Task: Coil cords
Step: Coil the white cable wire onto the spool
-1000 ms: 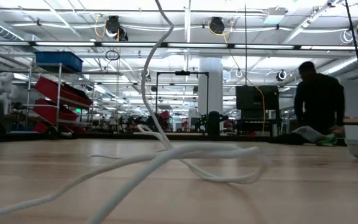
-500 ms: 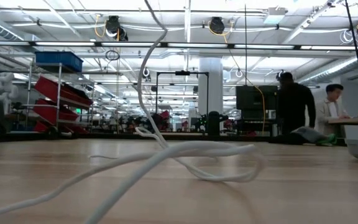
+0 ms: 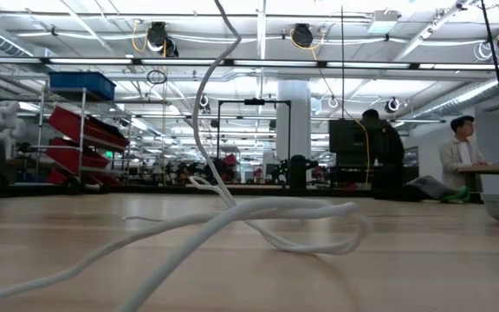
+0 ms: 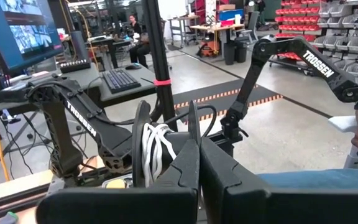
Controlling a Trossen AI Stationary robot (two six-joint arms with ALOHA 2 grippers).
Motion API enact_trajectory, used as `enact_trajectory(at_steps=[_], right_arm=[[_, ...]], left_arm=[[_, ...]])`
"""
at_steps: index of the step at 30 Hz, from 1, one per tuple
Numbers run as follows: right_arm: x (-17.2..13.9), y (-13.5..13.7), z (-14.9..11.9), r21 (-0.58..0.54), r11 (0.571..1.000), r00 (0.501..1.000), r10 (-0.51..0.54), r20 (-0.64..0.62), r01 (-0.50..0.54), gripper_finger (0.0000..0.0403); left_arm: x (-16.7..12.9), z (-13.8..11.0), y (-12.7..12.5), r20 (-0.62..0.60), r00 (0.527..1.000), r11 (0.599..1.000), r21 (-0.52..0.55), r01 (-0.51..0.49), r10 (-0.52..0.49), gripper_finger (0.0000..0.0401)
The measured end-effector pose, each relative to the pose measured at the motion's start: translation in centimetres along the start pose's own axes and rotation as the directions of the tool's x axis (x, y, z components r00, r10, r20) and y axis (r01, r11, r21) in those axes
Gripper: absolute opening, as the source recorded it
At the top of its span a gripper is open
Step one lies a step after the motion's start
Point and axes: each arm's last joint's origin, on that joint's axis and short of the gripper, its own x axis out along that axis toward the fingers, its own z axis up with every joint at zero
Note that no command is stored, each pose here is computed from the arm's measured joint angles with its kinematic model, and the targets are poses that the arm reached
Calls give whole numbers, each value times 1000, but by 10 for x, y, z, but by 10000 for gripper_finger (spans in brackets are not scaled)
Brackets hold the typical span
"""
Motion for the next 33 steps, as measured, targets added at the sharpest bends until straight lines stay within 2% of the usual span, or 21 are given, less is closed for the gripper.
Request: enact_trajectory(at_steps=[6, 9, 13, 23, 28, 33], right_arm=[[0, 0, 0, -2, 1000, 1000, 3, -1, -3, 15], [0, 0, 0, -4, 1000, 1000, 3, -1, -3, 3], [0, 0, 0, -5, 1000, 1000, 3, -1, -3, 19], [4, -3, -1, 0, 1000, 1000, -7, -5, 7, 96], [10, -5, -5, 25, 999, 1000, 26, -17, -26, 97], [12, -7, -5, 29, 1000, 1000, 12, -16, -11, 69]], left_arm=[[0, 0, 0, 0, 1000, 1000, 0, 3, -3, 2], [0, 0, 0, 0, 1000, 1000, 0, 3, -3, 2], [0, 0, 0, 0, 1000, 1000, 0, 2, -2, 2], [0, 0, 0, 0, 1000, 1000, 0, 3, -3, 2], [0, 0, 0, -1, 1000, 1000, 1, 3, -3, 2], [0, 0, -2, -2, 1000, 1000, 2, 12, -12, 2]])
